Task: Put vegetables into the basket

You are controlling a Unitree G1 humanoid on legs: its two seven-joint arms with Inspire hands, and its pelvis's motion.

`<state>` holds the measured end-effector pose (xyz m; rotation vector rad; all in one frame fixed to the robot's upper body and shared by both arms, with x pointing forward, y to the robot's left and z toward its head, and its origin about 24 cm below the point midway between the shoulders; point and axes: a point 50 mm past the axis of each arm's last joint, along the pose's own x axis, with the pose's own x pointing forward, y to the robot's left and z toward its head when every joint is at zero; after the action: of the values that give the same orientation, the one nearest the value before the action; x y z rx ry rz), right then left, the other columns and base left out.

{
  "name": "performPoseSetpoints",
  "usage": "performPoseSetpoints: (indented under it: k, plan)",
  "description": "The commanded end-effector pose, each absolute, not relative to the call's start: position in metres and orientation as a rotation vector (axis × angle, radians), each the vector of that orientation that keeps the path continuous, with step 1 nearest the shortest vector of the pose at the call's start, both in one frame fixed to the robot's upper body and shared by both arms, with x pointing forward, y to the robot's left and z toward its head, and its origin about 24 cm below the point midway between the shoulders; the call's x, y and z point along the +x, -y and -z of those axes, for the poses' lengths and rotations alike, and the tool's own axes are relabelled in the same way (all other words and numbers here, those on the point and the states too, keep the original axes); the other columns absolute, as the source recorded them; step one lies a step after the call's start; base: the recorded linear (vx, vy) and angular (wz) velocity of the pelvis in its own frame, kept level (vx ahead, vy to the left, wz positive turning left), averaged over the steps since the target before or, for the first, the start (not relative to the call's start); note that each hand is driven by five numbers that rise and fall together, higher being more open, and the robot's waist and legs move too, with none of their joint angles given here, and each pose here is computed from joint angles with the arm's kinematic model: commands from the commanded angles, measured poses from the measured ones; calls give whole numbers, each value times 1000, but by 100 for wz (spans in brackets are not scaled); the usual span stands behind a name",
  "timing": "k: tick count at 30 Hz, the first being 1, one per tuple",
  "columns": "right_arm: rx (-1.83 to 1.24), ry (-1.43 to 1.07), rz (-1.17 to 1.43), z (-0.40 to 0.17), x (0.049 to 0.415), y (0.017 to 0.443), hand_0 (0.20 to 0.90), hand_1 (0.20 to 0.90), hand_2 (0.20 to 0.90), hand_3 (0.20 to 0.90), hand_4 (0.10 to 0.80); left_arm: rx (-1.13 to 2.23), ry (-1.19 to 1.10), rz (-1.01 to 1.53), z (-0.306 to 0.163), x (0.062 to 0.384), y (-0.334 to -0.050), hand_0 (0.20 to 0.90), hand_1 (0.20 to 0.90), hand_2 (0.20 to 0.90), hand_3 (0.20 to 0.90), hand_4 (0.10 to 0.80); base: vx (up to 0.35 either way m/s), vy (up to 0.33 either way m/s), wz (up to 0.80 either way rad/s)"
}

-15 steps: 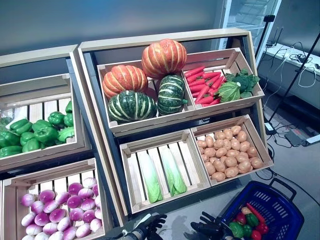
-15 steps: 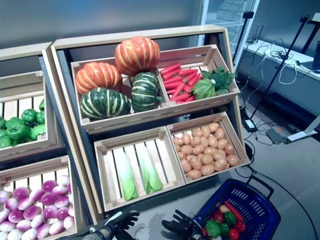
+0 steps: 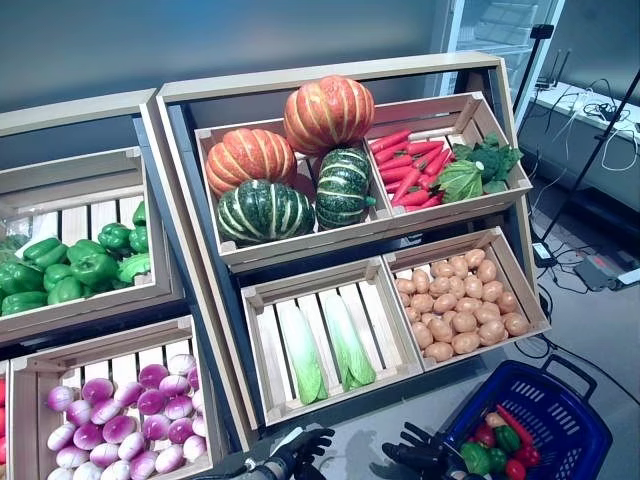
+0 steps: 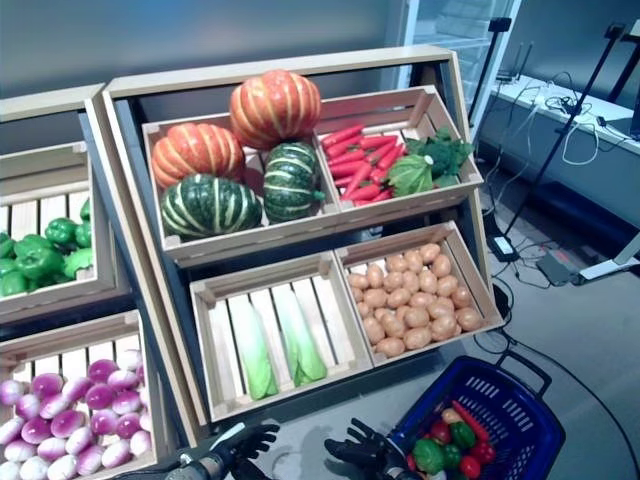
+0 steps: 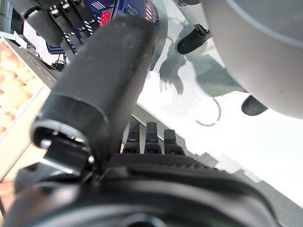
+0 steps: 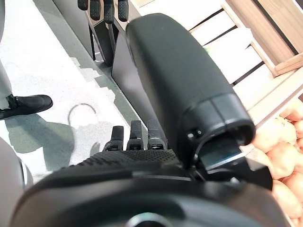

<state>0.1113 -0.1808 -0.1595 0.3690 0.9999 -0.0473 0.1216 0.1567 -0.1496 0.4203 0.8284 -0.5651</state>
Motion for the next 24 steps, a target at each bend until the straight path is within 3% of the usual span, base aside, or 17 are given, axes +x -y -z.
performPoseSetpoints:
  k: [1, 8, 12, 17, 24]
  plan:
    - [331, -940, -33, 150, 149, 166, 900, 900, 900, 900, 800, 493, -551, 678, 126, 166, -132, 900, 900, 900, 900, 800, 0, 0, 0]
    - [290, -941, -57, 147, 154, 175, 900, 900, 900, 900, 800, 828, -94, 813, 83, 203, -119, 900, 900, 900, 900, 800, -3, 9, -1]
    - [260, -949, -63, 147, 150, 188, 900, 900, 900, 900, 800, 1232, 230, 799, 37, 245, -147, 900, 900, 900, 900, 800, 15, 44, -8]
    - [225, -961, -62, 150, 133, 198, 900, 900, 900, 900, 800, 1544, 437, 665, -14, 278, -187, 900, 900, 900, 900, 800, 55, 32, -3]
    - [198, -943, -42, 147, 131, 213, 900, 900, 900, 900, 800, 1870, 651, 505, -64, 298, -216, 900, 900, 900, 900, 800, 28, 48, -4]
